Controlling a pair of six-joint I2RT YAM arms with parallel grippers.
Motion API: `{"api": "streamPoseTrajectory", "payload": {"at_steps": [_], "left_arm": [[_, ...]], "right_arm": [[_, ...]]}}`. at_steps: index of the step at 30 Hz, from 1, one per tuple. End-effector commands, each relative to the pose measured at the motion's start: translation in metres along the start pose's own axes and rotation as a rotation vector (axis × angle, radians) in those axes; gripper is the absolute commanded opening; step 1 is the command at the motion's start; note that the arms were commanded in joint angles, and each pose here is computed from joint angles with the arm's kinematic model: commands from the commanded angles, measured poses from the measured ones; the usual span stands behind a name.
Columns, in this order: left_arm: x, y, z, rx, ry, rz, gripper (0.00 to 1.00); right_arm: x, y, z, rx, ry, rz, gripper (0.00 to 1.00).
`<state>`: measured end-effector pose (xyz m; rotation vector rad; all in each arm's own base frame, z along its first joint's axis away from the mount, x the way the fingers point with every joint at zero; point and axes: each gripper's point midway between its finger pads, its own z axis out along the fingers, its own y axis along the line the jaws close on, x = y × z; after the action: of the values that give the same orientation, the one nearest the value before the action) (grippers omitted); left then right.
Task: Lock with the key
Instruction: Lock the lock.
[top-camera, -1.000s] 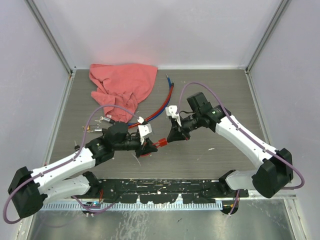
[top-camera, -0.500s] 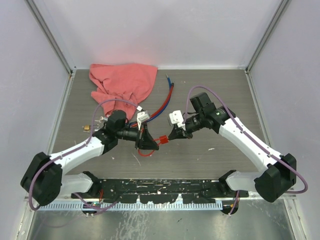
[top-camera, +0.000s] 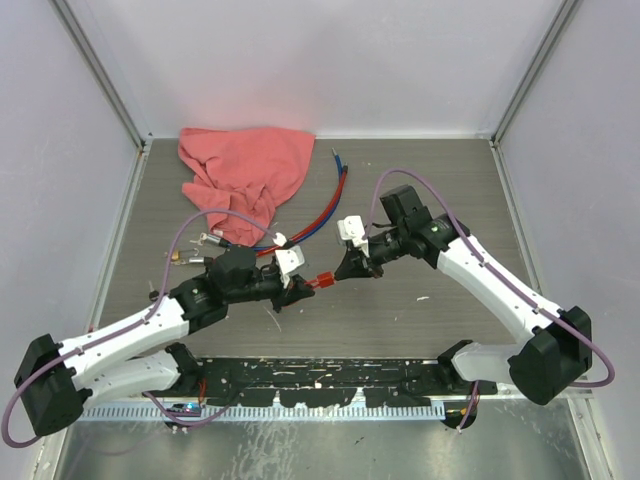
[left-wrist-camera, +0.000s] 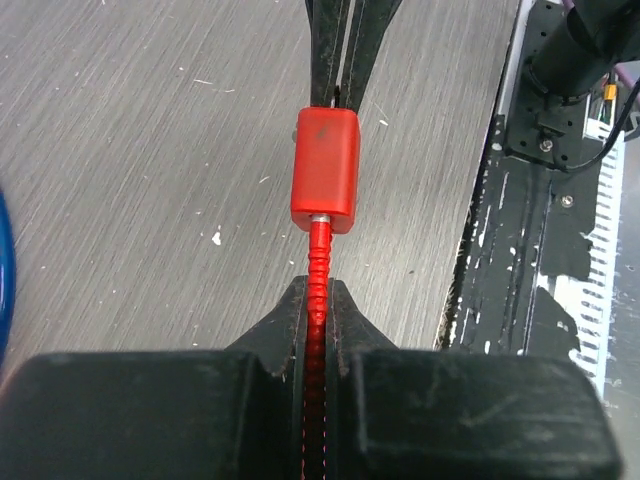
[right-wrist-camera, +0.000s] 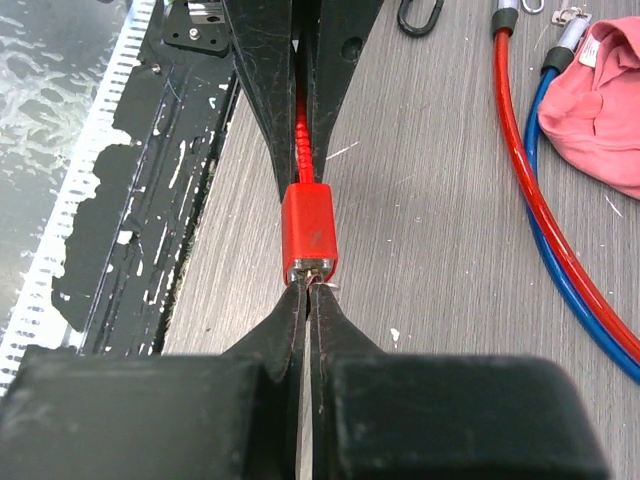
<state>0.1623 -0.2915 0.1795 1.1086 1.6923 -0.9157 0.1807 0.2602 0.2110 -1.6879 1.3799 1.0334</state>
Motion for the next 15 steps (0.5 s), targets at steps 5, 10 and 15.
{"api": "streamPoseTrajectory", "payload": {"at_steps": [5, 10, 15], "left_arm": [[-0.010, -0.020, -0.011, 0.253, -0.064, -0.183, 0.00], [-0.028, -0.029, -0.018, 0.544, -0.056, -0.554, 0.00], [-0.031, -0.017, -0.003, 0.527, -0.029, -0.606, 0.00]], "right_arm": [[0.006, 0.017, -0.009, -0.042, 0.000, -0.095, 0.01], [0.006, 0.017, -0.008, -0.042, -0.006, -0.091, 0.01], [0.006, 0.004, -0.011, 0.023, 0.004, -0.019, 0.01]]}}
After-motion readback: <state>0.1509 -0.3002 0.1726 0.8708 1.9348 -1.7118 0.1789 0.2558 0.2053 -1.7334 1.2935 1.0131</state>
